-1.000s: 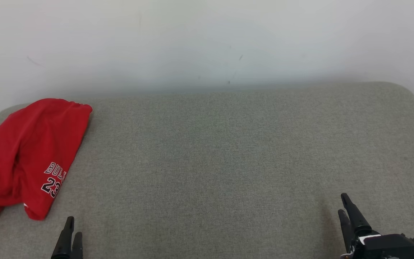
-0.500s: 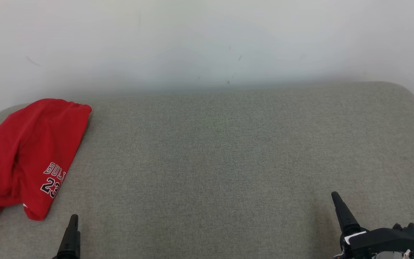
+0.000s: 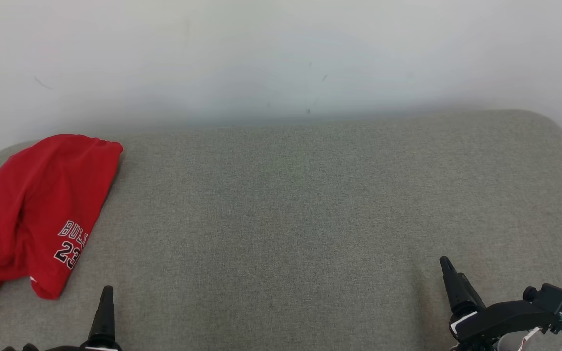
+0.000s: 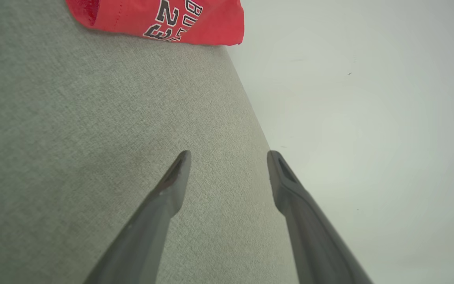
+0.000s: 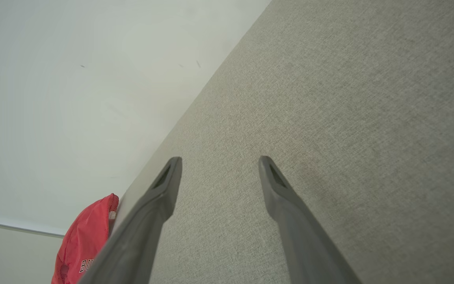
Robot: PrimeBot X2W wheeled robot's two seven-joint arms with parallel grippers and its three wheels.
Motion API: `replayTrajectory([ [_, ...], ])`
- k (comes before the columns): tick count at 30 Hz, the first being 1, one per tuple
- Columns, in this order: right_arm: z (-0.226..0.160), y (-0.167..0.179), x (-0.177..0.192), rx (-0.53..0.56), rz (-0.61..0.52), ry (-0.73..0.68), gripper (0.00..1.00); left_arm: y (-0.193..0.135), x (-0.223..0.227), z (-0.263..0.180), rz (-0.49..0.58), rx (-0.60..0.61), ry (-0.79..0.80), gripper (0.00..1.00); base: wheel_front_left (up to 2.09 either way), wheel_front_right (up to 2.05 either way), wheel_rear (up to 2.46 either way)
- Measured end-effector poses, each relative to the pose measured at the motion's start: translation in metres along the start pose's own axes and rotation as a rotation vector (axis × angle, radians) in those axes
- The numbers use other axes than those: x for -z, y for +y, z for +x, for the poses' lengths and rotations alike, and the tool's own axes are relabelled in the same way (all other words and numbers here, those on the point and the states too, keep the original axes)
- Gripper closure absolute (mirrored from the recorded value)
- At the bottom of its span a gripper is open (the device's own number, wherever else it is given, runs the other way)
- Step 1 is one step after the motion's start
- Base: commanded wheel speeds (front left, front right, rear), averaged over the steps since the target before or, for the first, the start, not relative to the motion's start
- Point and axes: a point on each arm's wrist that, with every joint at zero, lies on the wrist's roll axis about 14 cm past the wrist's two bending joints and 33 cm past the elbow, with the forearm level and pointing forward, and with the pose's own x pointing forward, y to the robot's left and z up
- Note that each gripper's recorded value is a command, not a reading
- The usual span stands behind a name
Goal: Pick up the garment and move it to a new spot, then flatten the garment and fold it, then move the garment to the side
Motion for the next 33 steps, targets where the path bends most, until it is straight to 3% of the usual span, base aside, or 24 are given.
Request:
replayTrajectory([
  [21, 0.002, 0.010, -0.004, -0.023, -0.398, -0.036, 0.00, -0.004, -0.012, 0.000, 0.384, -0.002, -0.068, 0.00, 0.00, 0.00, 0.00],
  [33, 0.004, 0.028, -0.016, -0.064, -0.566, -0.111, 0.00, -0.015, -0.027, -0.001, 0.568, 0.014, -0.152, 0.00, 0.00, 0.00, 0.00],
])
